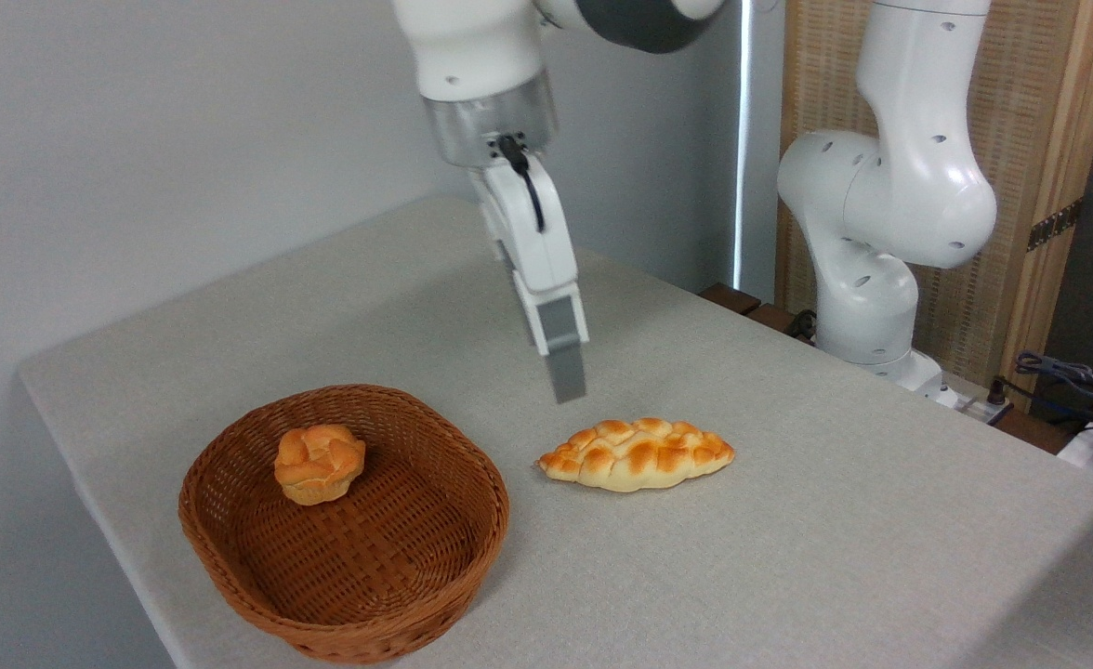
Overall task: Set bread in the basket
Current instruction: 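Move the gripper over the braided roll and lower it onto the roll, then close the gripper on the middle of the braided roll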
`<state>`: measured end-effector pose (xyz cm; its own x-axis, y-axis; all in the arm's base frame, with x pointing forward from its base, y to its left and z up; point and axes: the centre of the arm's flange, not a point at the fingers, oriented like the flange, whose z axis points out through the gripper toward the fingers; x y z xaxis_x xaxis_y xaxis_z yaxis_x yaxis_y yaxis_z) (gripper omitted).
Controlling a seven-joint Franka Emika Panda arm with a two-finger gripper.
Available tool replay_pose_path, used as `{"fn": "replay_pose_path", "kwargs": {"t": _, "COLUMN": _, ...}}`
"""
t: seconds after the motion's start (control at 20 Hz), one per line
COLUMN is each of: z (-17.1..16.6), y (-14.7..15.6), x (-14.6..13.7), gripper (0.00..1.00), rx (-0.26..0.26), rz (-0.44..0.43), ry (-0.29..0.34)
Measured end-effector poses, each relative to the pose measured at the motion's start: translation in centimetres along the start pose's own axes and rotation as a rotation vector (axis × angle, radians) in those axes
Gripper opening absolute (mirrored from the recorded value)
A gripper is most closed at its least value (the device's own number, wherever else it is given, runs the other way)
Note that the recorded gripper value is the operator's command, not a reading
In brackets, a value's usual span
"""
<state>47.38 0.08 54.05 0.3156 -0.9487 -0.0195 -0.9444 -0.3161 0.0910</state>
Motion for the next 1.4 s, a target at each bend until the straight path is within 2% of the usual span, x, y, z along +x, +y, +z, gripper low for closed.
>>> {"fn": "replay_pose_path", "kwargs": {"t": 0.2, "z": 1.9, "y": 1.1, "x": -2.4, "gripper": 1.00, "rx": -0.002, "rz": 0.084, "ry": 0.021}}
{"fn": "replay_pose_path", "kwargs": {"t": 0.6, "z": 8.6, "y": 2.6, "x": -1.8, "gripper": 1.00, "rx": -0.016, "rz": 0.119, "ry": 0.003}}
{"fn": "replay_pose_path", "kwargs": {"t": 0.95, "z": 10.9, "y": 3.2, "x": -1.6, "gripper": 1.00, "rx": -0.035, "rz": 0.155, "ry": -0.058}}
{"fn": "replay_pose_path", "kwargs": {"t": 1.4, "z": 12.5, "y": 3.4, "x": -1.5, "gripper": 1.00, "rx": -0.038, "rz": 0.161, "ry": -0.061}}
